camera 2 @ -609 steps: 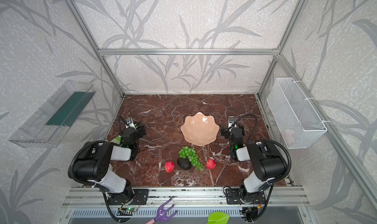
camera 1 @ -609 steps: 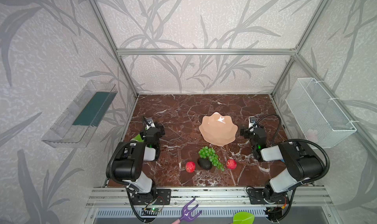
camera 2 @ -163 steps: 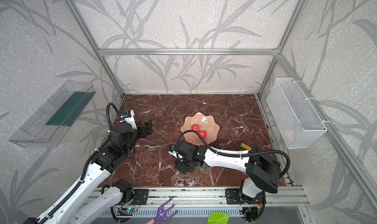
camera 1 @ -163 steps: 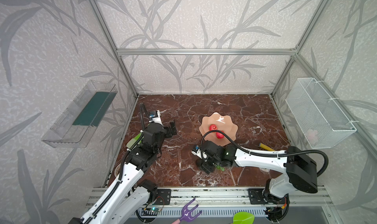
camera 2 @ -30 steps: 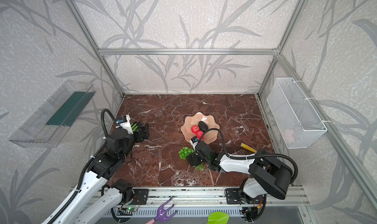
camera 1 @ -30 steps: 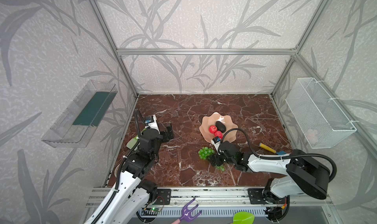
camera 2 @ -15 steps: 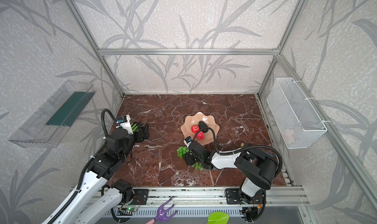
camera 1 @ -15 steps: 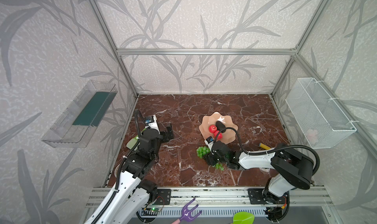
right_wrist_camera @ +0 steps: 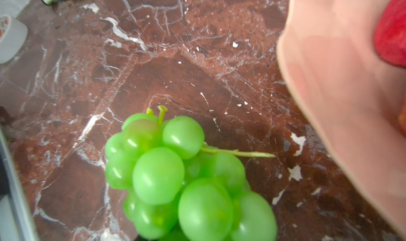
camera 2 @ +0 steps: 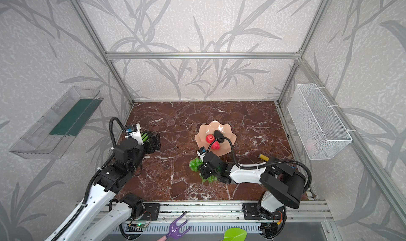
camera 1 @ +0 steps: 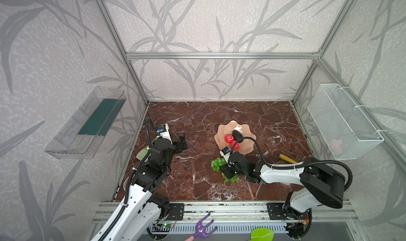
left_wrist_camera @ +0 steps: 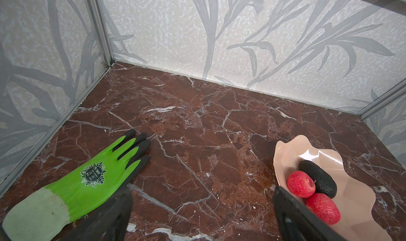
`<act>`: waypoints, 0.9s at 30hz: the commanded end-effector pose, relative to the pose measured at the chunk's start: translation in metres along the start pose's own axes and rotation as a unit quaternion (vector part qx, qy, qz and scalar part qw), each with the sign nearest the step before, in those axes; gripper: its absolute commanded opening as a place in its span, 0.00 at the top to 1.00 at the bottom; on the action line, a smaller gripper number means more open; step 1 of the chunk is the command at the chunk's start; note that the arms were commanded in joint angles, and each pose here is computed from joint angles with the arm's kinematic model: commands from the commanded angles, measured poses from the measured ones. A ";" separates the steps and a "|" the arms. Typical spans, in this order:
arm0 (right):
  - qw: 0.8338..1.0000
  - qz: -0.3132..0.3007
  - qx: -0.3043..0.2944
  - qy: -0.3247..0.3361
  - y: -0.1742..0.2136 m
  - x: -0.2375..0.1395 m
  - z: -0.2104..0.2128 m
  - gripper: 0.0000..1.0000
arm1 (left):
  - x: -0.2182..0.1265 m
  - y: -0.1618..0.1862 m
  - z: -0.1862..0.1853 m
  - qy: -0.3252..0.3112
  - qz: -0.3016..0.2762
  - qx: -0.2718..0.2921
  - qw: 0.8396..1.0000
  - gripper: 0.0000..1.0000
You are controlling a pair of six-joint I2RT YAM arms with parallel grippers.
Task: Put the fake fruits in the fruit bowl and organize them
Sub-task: 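Move the right gripper down to the green grapes and grasp them, then lift the grapes with the right gripper and carry them over the bowl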
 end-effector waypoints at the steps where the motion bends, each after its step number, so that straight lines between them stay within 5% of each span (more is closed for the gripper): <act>1: 0.999 -0.029 -0.014 -0.005 -0.017 -0.022 0.004 0.62 | -0.001 -0.004 0.000 -0.002 -0.007 0.001 1.000 0.01; 16: 0.989 -0.126 0.014 0.072 -0.088 -0.111 -0.037 0.61 | -0.003 -0.008 -0.003 0.006 -0.009 -0.004 1.000 0.01; 27: 0.973 -0.131 0.128 0.140 -0.093 -0.107 -0.119 0.62 | -0.006 -0.011 -0.003 0.005 -0.011 -0.005 1.000 0.01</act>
Point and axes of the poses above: each gripper's point midway between its finger pads, its own x axis out along the fingers, its own z axis along the line the jaws close on, y = z × x, the point moved 8 cm from there along -x, back along the fingers, and after that the axes turned 13 degrees about -x, right-handed, at the moved point
